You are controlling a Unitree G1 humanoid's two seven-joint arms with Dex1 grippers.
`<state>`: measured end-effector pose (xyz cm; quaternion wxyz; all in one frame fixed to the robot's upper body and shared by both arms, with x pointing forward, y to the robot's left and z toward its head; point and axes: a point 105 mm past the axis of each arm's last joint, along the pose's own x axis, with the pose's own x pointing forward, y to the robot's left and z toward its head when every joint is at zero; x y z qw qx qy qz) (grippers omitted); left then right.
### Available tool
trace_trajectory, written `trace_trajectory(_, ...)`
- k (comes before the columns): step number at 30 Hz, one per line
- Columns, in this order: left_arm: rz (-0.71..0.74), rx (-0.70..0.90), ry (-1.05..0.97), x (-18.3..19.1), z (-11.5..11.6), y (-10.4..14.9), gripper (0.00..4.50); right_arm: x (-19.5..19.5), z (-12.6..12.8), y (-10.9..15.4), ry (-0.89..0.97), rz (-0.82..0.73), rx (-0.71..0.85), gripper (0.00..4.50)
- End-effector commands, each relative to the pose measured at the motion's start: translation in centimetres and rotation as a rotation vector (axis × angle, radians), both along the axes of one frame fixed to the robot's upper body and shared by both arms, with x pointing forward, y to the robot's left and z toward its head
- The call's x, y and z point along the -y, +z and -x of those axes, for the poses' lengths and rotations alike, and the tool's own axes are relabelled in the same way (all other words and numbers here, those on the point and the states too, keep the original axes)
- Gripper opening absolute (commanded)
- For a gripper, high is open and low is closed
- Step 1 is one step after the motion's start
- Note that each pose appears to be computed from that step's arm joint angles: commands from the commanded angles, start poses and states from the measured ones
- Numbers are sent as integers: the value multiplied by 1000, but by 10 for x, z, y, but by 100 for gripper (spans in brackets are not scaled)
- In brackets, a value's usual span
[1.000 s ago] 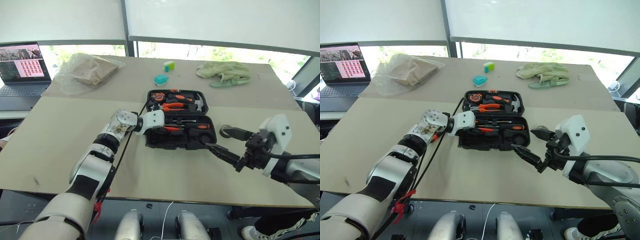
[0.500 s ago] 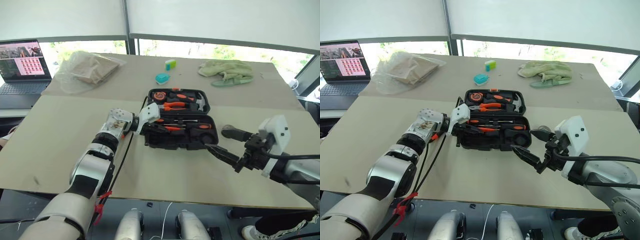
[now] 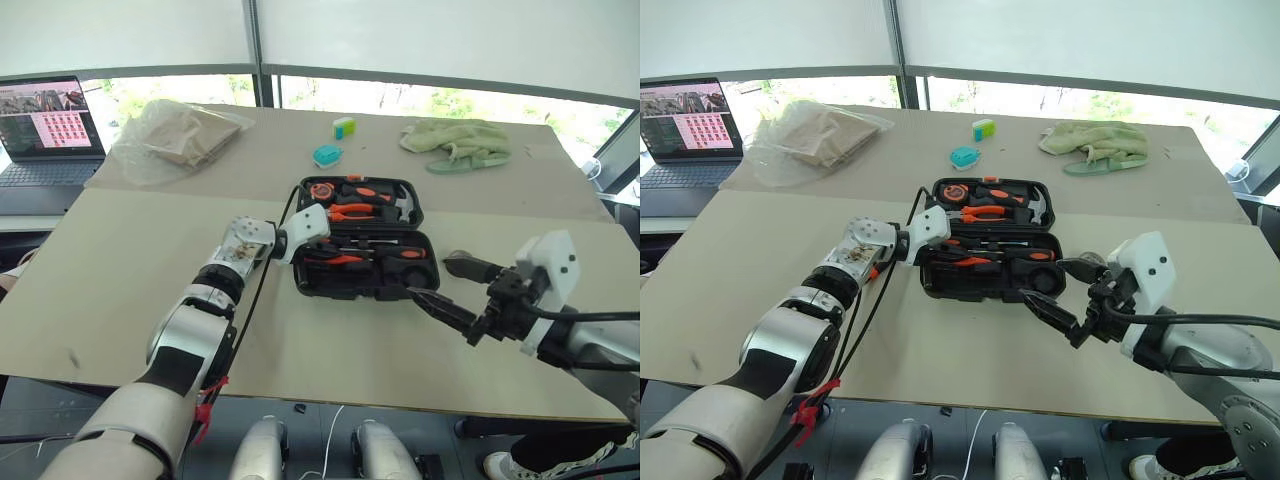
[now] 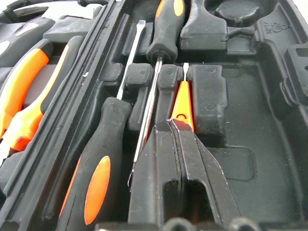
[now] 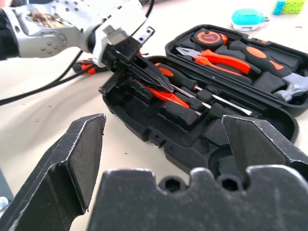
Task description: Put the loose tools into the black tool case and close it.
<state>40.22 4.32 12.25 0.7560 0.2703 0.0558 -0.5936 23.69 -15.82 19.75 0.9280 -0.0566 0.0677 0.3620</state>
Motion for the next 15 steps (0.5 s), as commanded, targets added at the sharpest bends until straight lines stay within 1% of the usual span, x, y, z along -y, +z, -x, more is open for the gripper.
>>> trace_trajectory(1, -46, 14, -3, -2, -1, -3, 4, -1, 2, 12, 1, -11, 60, 450)
trace_trajectory(4, -16, 24, 10, -6, -3, 5, 4, -1, -1, 13, -1, -11, 62, 450)
trace_trajectory(6, 50, 39, 33, -15, -8, 26, 4, 0, -4, 14, -1, -2, 64, 450)
trace_trajectory(9, 147, 14, 66, -41, -11, 57, 76, 1, -10, 14, 15, 28, 68, 450)
trace_trajectory(11, 179, -1, 81, -60, -7, 71, 156, 1, -12, 13, 31, 54, 68, 450)
trace_trajectory(12, 191, -18, 100, -76, -2, 78, 194, 1, -14, 13, 43, 63, 65, 450)
trace_trajectory(14, 200, -57, 128, -102, 11, 88, 255, 1, -15, 11, 64, 75, 61, 450)
trace_trajectory(15, 202, -72, 137, -109, 17, 91, 298, 1, -16, 11, 71, 80, 61, 450)
